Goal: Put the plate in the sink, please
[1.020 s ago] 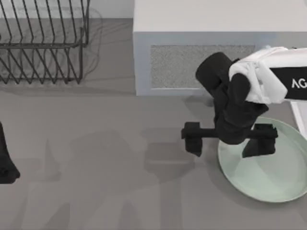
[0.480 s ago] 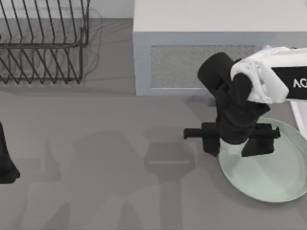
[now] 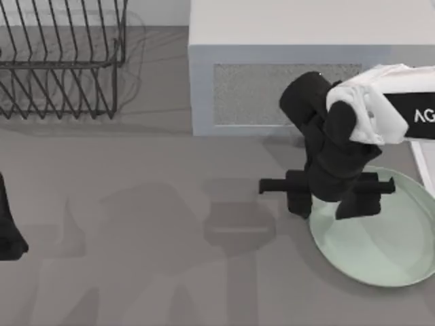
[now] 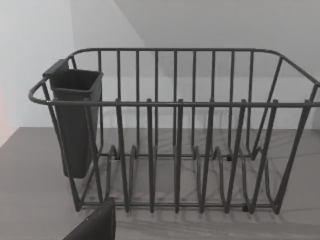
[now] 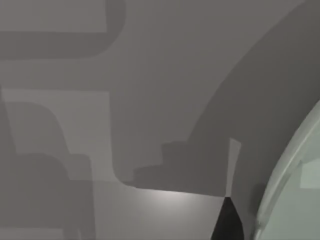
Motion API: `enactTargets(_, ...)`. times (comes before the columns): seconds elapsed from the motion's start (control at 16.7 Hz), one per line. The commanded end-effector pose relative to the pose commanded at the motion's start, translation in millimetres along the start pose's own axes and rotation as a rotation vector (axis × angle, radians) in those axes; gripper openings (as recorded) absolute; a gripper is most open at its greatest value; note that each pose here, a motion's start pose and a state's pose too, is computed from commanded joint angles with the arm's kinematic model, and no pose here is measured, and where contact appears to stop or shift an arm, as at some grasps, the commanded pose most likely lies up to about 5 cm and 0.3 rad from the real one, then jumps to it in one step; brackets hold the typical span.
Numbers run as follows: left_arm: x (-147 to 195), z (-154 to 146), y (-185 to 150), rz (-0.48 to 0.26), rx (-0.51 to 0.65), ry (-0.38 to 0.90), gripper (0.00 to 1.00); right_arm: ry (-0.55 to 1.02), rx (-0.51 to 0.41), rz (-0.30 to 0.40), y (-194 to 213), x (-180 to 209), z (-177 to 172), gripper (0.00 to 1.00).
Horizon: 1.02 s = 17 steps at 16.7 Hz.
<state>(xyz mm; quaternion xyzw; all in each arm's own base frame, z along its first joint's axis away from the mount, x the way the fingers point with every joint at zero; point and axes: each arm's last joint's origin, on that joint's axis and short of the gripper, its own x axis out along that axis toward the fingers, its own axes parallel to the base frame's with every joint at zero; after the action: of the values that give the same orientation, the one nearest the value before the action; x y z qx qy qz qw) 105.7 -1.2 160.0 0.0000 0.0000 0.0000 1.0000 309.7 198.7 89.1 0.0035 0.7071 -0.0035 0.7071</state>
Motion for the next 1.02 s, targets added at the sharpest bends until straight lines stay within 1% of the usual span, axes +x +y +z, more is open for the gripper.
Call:
enactTargets(0.06,0,0,0,0.0,0.0,0.0,1.0,0.0,0.0,0.0,0,0,0,0.0)
enactTargets(0.12,0,0,0,0.0,0.0,0.0,1.0,-0.089,0.007,0.034,-5,-34,3,0.0)
enactTargets(0.24,0,0,0,0.0,0.0,0.0,1.0,-0.088,0.001,0.033,-1,-36,2,0.0)
enactTargets(0.42,0,0,0,0.0,0.0,0.0,1.0,-0.08,-0.026,0.027,24,-54,-2,0.0)
enactTargets(0.54,0,0,0,0.0,0.0,0.0,1.0,-0.074,-0.042,0.021,43,-78,-3,0.0)
enactTargets(0.66,0,0,0,0.0,0.0,0.0,1.0,-0.072,-0.053,0.018,58,-114,-2,0.0)
enactTargets(0.78,0,0,0,0.0,0.0,0.0,1.0,-0.075,-0.055,0.02,63,-157,-1,0.0)
enactTargets(0.9,0,0,0,0.0,0.0,0.0,1.0,-0.083,-0.046,0.026,55,-202,1,0.0)
enactTargets(1.02,0,0,0,0.0,0.0,0.0,1.0,-0.086,-0.03,0.029,38,-238,1,0.0)
